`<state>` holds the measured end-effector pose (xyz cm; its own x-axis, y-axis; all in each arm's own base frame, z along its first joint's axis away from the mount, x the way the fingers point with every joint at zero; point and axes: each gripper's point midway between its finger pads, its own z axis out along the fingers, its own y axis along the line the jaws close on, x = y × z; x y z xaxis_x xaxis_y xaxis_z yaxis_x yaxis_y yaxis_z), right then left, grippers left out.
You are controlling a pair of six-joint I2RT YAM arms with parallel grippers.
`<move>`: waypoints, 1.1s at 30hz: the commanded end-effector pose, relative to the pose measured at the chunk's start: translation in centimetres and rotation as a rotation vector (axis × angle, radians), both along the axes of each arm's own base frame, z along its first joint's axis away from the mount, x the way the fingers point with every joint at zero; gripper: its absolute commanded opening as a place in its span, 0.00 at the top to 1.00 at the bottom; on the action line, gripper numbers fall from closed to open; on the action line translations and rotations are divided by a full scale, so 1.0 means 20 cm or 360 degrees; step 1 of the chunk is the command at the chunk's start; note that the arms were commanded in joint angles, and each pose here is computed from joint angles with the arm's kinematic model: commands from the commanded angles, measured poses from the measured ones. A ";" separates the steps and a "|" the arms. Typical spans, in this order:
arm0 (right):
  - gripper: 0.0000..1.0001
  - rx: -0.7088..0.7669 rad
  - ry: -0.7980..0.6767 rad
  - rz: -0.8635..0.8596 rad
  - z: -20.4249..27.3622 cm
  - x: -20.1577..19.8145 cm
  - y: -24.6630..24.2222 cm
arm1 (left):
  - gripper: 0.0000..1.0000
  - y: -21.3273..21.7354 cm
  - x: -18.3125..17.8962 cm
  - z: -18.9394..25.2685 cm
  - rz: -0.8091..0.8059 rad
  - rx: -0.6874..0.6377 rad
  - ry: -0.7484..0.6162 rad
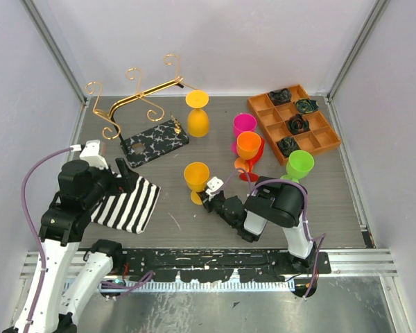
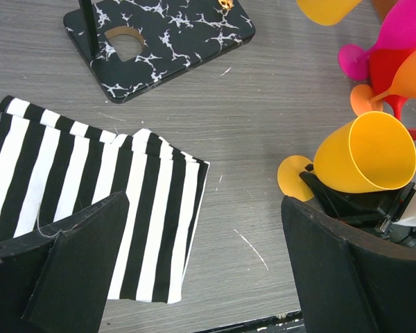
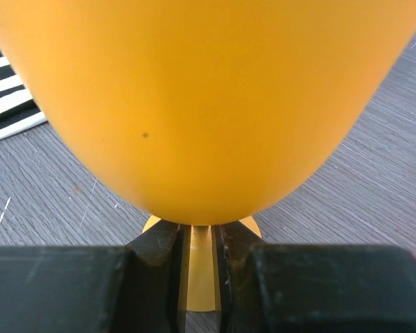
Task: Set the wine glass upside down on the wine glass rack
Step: Pick up the wine glass at the center of the board.
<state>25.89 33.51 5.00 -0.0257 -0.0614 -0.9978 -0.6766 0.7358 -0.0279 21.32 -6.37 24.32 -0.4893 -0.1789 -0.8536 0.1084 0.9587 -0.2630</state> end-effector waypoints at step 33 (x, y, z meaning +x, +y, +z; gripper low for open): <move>0.99 0.0727 -0.0662 0.0249 1.36 -0.35 -0.31 | 0.11 -0.45 -0.04 0.43 -0.0414 -0.0765 -0.0225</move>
<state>18.71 27.94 30.37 0.2893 0.4364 -0.8520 -0.8068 0.5901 0.0283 20.31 -13.09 30.92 -0.4718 -0.4310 -0.7692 0.3136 0.7333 -0.6033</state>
